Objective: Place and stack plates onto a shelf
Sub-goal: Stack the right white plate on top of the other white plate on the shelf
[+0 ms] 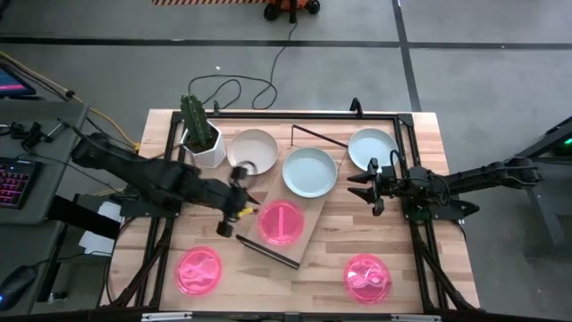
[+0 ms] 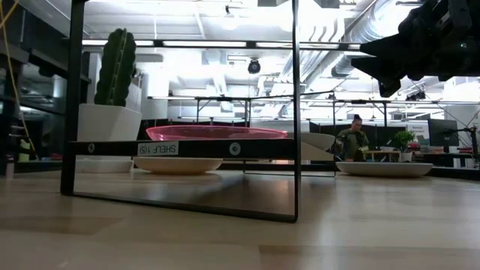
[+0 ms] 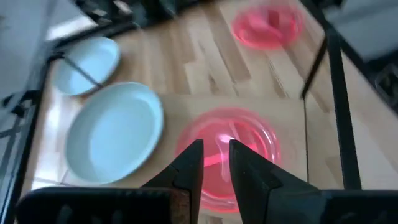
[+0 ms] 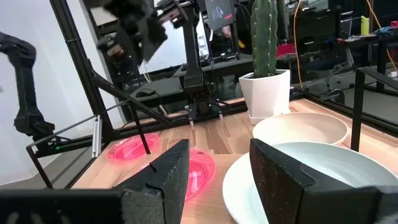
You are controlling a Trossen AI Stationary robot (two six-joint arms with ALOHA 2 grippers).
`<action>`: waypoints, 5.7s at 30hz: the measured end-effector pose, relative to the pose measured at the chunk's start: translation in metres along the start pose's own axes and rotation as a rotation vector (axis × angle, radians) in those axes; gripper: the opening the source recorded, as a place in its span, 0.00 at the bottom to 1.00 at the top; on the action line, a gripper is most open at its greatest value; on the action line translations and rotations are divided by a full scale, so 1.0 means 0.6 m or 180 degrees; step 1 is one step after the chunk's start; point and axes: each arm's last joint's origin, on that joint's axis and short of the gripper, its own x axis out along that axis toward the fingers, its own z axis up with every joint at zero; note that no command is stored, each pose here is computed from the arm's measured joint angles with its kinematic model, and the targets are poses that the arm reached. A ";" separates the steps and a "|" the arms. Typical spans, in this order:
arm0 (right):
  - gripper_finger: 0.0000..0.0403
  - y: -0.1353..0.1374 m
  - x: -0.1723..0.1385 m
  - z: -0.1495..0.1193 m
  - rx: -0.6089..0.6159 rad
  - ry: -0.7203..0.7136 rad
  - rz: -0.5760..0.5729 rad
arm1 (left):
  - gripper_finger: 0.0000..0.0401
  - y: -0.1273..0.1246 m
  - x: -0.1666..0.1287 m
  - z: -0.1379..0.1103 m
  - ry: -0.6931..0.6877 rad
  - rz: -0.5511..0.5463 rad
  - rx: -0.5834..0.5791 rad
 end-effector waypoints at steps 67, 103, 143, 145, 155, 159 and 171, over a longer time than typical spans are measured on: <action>0.39 -0.054 0.032 0.036 0.0214 0.3181 -0.3062 | 0.00 -0.036 0.022 -0.288 -0.2298 0.0897 -0.1068; 0.04 -0.139 0.050 -0.025 0.0735 0.3942 -0.2935 | 0.00 -0.036 0.022 -0.288 -0.2297 0.0896 -0.1066; 0.00 0.148 0.231 0.260 -0.1139 0.2126 -0.1261 | 0.00 -0.036 0.022 -0.288 -0.2310 0.0867 -0.1144; 0.00 0.157 0.244 0.255 -0.1143 0.2174 -0.1169 | 0.00 -0.036 0.022 -0.288 -0.2310 0.0868 -0.1144; 0.00 0.198 0.269 0.223 -0.1226 0.2353 -0.0823 | 0.00 -0.036 0.022 -0.288 -0.2309 0.0868 -0.1144; 0.00 0.209 0.270 0.212 -0.1226 0.2408 -0.0753 | 0.00 -0.036 0.022 -0.288 -0.2310 0.0868 -0.1144; 0.00 0.225 0.271 0.190 -0.1109 0.2469 -0.0451 | 0.00 -0.036 0.022 -0.288 -0.2311 0.0867 -0.1143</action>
